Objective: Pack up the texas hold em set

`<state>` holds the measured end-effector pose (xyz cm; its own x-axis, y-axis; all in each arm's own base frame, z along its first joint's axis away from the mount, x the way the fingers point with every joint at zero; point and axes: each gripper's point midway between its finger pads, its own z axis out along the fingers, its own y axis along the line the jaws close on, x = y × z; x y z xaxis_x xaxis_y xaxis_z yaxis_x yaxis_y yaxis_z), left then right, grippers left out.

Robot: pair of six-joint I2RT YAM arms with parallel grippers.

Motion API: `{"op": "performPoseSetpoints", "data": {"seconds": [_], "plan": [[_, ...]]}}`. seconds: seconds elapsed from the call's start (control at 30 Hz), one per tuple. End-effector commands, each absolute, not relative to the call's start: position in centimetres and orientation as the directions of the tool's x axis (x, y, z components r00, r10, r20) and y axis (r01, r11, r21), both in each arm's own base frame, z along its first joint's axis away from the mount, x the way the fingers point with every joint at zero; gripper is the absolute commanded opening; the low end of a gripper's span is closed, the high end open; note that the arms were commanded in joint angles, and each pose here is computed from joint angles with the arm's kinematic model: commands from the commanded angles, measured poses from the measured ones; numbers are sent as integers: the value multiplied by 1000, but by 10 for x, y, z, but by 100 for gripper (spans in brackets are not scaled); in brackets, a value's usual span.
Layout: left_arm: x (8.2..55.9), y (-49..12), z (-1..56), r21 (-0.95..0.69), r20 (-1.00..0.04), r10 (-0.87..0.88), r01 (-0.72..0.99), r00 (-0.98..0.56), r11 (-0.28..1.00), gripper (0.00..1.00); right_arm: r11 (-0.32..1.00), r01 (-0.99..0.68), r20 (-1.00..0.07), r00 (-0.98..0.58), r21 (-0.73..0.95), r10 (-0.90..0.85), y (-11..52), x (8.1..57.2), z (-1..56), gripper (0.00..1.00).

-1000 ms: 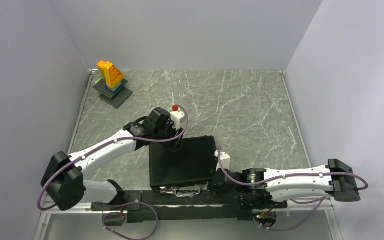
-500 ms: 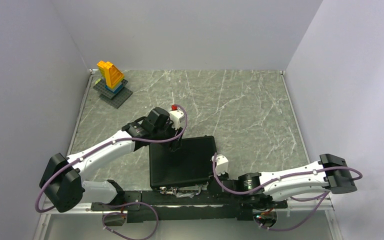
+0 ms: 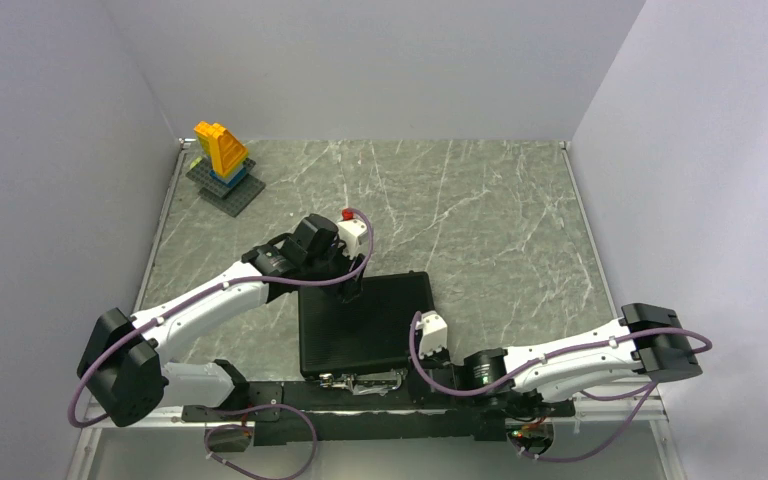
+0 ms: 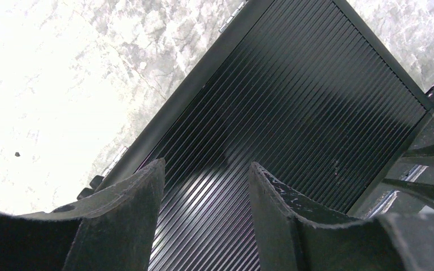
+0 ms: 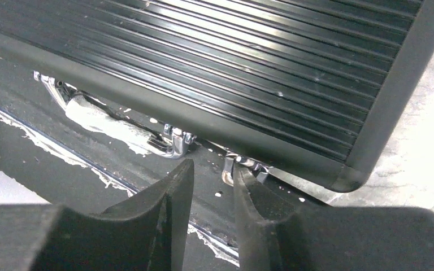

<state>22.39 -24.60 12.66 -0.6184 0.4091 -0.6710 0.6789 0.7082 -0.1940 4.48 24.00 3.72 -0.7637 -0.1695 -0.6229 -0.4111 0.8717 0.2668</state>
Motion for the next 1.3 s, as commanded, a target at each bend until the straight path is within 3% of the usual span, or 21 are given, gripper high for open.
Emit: {"op": "performPoseSetpoints", "data": {"seconds": [0.0,0.23,0.47,0.67,1.0,1.27], "plan": [[226,-251,149,-194,-724,379,697,-577,690,61,890,-421,-616,-752,176,-234,228,35,31,38],[224,-252,150,-206,-722,378,701,-580,683,61,915,-394,-644,-724,91,-248,230,36,49,45],[224,-253,150,-209,-722,377,702,-581,681,61,902,-405,-672,-711,152,-206,240,38,69,50],[224,-252,150,-205,-722,378,702,-579,682,61,906,-379,-663,-730,189,-167,234,38,67,48],[232,-241,158,-177,-744,345,666,-573,725,61,872,-431,-729,-670,231,-138,262,81,128,46],[246,-221,172,-182,-775,269,609,-572,772,61,866,-395,-671,-735,306,-97,259,119,141,44]]}}
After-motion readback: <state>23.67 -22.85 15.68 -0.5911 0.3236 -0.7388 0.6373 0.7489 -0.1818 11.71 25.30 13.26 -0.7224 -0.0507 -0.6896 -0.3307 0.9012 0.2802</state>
